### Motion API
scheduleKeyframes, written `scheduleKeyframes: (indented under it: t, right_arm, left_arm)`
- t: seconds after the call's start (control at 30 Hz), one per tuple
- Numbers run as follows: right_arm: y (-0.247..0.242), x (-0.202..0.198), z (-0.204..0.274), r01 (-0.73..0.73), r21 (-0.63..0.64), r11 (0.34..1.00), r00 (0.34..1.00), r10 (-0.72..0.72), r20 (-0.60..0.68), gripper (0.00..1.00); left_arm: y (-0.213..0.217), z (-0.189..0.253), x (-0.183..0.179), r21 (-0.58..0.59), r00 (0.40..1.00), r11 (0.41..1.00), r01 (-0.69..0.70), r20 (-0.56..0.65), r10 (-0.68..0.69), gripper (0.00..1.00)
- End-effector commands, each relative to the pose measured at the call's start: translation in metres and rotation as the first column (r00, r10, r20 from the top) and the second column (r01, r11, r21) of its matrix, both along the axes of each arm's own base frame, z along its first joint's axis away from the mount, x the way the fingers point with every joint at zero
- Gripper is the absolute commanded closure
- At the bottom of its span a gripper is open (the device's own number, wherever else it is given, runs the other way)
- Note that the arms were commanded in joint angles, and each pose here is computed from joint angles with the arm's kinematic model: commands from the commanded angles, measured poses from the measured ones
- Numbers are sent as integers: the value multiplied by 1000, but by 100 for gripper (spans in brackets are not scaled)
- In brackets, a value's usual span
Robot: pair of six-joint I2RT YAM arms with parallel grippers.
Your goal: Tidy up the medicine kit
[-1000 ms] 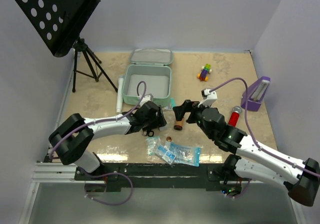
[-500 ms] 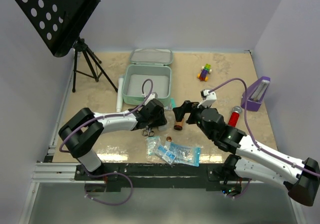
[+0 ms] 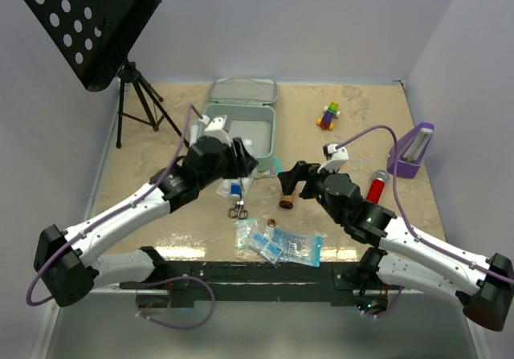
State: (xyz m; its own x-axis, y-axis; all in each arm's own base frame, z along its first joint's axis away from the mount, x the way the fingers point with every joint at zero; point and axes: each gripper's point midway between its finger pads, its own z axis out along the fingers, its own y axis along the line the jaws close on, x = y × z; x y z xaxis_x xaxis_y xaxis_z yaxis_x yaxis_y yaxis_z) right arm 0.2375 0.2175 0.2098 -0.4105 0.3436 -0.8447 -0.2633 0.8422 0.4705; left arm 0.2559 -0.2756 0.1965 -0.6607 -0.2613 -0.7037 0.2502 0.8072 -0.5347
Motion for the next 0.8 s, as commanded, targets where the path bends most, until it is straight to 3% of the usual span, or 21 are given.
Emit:
scheduleKeyframes:
  t: [0.0,0.2,0.4,0.77]
  right_arm:
    - [10,3,14,-21,45,999,999,20,32,2]
    - [16,4,17,-44,27,999,998,43,36,2]
    - [11,6,21,-35,-23,999,998,36,44,2]
    - [11,0,32,-62,-5,998,997,62,47,2]
  left_arm:
    - [37,40,54,53,995,998,-22,102,16,50]
    - [25,33,130,186,992,980,75,89,-93,52]
    - [-6,3,184,204,981,965,167,59,-183,55]
    - [-27,-79,225,236,975,946,220,-54,-214,57]
